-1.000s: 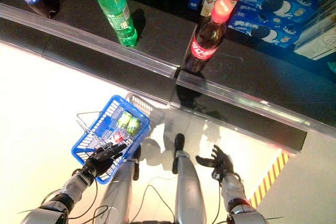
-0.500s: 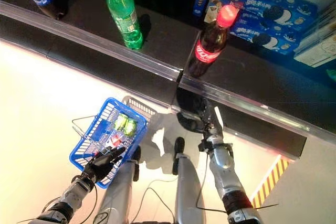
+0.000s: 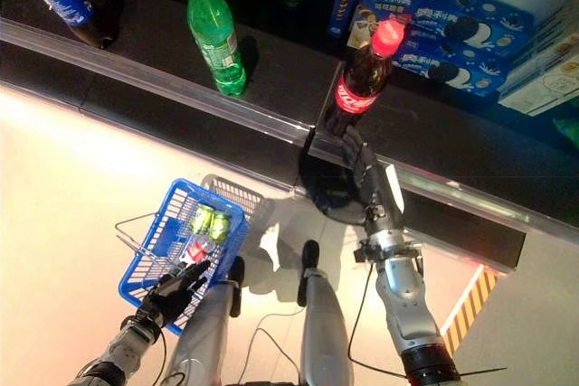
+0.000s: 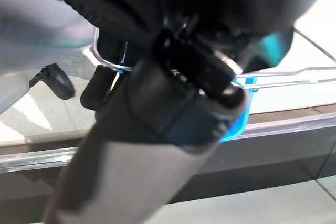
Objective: Pick up the drink and place into the basket.
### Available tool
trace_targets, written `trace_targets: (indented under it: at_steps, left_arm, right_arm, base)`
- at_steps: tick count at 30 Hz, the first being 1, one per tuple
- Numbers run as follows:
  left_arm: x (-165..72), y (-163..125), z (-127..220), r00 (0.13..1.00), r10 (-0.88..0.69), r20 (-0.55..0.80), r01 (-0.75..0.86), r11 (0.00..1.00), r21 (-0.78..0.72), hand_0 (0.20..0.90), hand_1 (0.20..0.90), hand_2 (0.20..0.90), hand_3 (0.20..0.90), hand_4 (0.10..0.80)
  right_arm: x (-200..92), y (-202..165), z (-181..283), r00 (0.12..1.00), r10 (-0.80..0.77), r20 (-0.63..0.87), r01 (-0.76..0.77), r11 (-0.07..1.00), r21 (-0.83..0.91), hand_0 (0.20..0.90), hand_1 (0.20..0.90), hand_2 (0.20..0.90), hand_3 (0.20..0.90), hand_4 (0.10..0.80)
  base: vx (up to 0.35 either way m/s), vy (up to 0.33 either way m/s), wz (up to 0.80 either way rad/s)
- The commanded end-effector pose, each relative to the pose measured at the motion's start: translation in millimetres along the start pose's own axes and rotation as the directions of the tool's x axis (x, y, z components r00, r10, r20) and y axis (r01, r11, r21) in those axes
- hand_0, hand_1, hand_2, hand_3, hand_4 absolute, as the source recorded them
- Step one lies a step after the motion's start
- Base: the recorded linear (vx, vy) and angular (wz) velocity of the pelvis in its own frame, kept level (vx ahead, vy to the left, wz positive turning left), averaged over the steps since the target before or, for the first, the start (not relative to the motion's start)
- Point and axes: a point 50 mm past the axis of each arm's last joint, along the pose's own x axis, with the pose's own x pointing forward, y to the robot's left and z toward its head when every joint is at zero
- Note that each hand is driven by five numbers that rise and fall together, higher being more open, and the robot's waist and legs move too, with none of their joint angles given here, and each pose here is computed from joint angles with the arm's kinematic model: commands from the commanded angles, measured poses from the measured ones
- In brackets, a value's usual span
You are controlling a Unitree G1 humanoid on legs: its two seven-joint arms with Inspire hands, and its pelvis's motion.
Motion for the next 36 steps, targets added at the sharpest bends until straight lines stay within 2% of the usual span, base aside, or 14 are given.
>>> trace_targets:
  at_steps: [1, 14, 20, 22, 27, 36]
  left_arm:
    - [-34, 21, -33, 0.997, -0.064, -0.032, 0.062, 0.997, -0.049, 0.300, 0.300, 0.300, 0.200, 0.100]
    - [-36, 22, -36, 0.998, -0.061, -0.035, 0.059, 0.997, -0.053, 0.300, 0.300, 0.300, 0.200, 0.100]
    - [-39, 25, -38, 0.997, -0.053, -0.048, 0.051, 0.997, -0.054, 0.300, 0.300, 0.300, 0.200, 0.100]
    - [-42, 27, -42, 0.997, -0.045, -0.064, 0.042, 0.998, -0.049, 0.300, 0.300, 0.300, 0.200, 0.100]
    - [-45, 30, -45, 0.996, -0.031, -0.085, 0.028, 0.999, -0.045, 0.300, 0.300, 0.300, 0.200, 0.100]
    - [-69, 47, -66, 0.985, 0.023, -0.169, -0.030, 0.999, -0.040, 0.300, 0.300, 0.300, 0.200, 0.100]
  right_arm:
    - [14, -14, 66, 0.927, -0.020, 0.373, 0.032, 0.999, -0.027, 0.900, 0.900, 0.900, 0.900, 0.800]
    - [11, -13, 76, 0.914, -0.008, 0.407, 0.021, 0.999, -0.027, 0.900, 0.900, 0.900, 0.900, 0.800]
    - [11, -20, 77, 0.906, -0.075, 0.418, 0.070, 0.997, 0.027, 0.900, 0.900, 0.900, 0.900, 0.800]
    - [13, -30, 74, 0.906, -0.149, 0.396, 0.136, 0.989, 0.060, 0.900, 0.900, 0.900, 0.900, 0.800]
    - [11, -34, 72, 0.903, -0.180, 0.389, 0.167, 0.984, 0.067, 0.900, 0.900, 0.900, 0.900, 0.800]
    - [-5, -38, 60, 0.935, -0.188, 0.302, 0.182, 0.982, 0.048, 0.900, 0.900, 0.900, 0.900, 0.800]
  base:
    - [0.000, 0.000, 0.00]
    - [0.003, 0.001, -0.01]
    - [0.026, -0.007, -0.05]
    - [0.088, -0.049, -0.01]
    - [0.067, -0.021, 0.01]
    - [0.137, -0.008, 0.01]
